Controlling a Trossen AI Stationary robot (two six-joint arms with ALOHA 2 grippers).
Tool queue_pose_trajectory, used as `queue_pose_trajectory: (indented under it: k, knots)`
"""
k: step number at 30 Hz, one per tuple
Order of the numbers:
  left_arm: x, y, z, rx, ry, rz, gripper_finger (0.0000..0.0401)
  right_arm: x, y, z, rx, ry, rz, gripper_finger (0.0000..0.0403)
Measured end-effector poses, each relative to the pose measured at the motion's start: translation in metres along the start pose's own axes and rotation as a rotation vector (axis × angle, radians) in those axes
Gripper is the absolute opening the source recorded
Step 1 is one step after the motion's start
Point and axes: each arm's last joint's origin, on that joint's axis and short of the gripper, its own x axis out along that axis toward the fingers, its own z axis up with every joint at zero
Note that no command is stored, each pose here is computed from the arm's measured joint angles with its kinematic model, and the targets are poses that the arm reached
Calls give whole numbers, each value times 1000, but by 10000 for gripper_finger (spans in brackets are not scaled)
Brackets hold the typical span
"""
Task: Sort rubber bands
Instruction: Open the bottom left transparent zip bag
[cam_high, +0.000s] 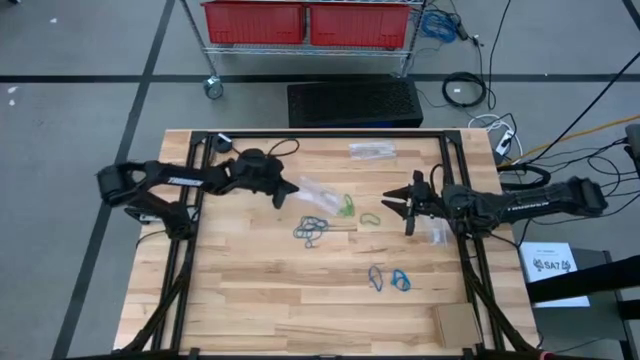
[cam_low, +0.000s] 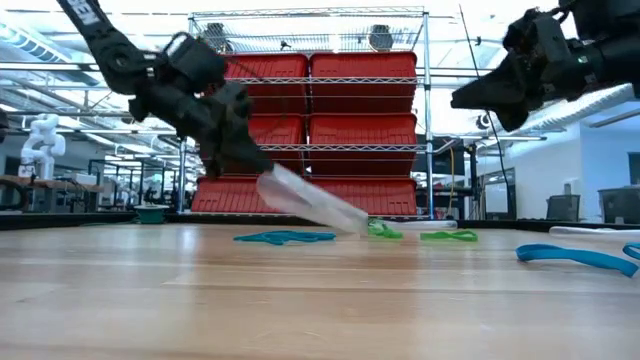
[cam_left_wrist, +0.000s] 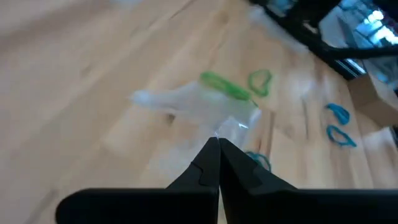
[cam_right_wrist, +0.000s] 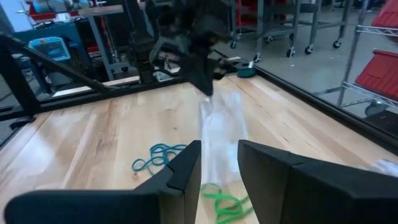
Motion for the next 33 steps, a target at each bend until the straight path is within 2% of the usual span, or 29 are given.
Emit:
queue_pose_trajectory:
  k: [4,10,15,21,26,33]
  knots:
    - [-9,-21,6,213,-49,-63,2,16,4,15,-4,31,9,111]
    - [-15,-49,4,495,-66,-157,1,54,6,44,13,95,191,151]
    - [-17,-63,-2,597,-41,-234,1,89,0,68,31,124,339,189]
    - [-23,-81,-6,731,-66,-378,1,123,-9,75,45,185,524,210]
    - [-37,-96,-3,850,-140,-473,0,152,-11,66,89,253,569,212]
    - [-55,-109,0,935,-215,-550,0,189,-8,50,155,290,584,212]
